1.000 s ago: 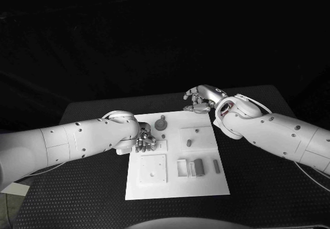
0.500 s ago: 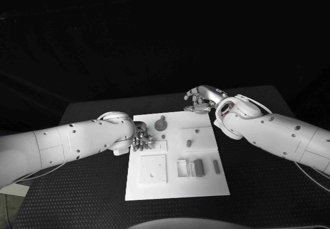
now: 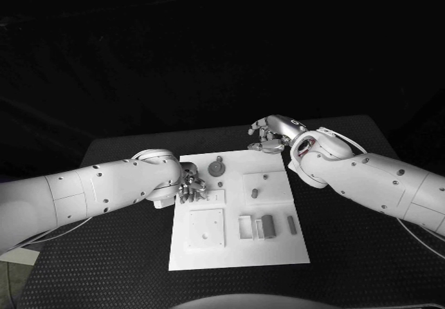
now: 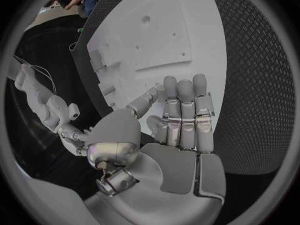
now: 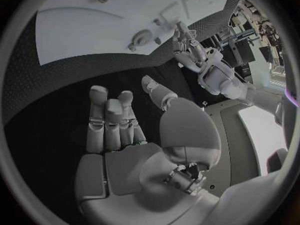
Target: Assemble the parts on the task board
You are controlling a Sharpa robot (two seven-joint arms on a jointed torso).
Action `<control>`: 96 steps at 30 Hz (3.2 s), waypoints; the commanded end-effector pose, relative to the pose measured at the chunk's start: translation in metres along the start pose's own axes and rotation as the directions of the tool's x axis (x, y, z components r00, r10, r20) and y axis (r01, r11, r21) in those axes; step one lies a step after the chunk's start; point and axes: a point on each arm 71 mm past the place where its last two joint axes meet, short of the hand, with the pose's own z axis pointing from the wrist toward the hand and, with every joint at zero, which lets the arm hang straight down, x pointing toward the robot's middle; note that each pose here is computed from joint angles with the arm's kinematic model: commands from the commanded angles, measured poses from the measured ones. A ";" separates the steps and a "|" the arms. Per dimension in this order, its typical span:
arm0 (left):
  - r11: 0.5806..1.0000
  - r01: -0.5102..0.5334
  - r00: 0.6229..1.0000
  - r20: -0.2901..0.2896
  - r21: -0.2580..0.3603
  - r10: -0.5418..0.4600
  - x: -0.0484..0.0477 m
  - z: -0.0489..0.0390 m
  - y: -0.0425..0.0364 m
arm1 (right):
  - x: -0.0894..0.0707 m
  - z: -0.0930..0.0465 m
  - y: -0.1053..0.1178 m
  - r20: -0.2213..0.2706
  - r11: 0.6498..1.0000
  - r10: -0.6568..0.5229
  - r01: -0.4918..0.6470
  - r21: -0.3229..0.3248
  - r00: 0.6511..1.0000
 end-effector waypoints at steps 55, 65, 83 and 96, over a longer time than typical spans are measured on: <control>1.000 -0.002 0.999 -0.040 -0.009 0.002 0.0050 0.0087 -0.0099 | 0.003 0.001 0.001 -0.013 1.000 -0.003 0.003 -0.005 1.000; 1.000 -0.001 0.999 -0.040 -0.011 0.001 0.0046 0.0085 -0.0073 | 0.003 0.000 0.000 -0.013 1.000 -0.003 0.002 -0.004 1.000; 1.000 -0.007 0.998 -0.058 -0.004 0.007 0.0062 0.0084 -0.0087 | 0.004 0.000 0.000 -0.015 1.000 -0.002 0.002 -0.004 1.000; 1.000 -0.007 0.998 -0.059 -0.005 0.007 0.0060 0.0083 -0.0074 | 0.004 0.000 0.000 -0.015 1.000 -0.002 0.002 -0.004 1.000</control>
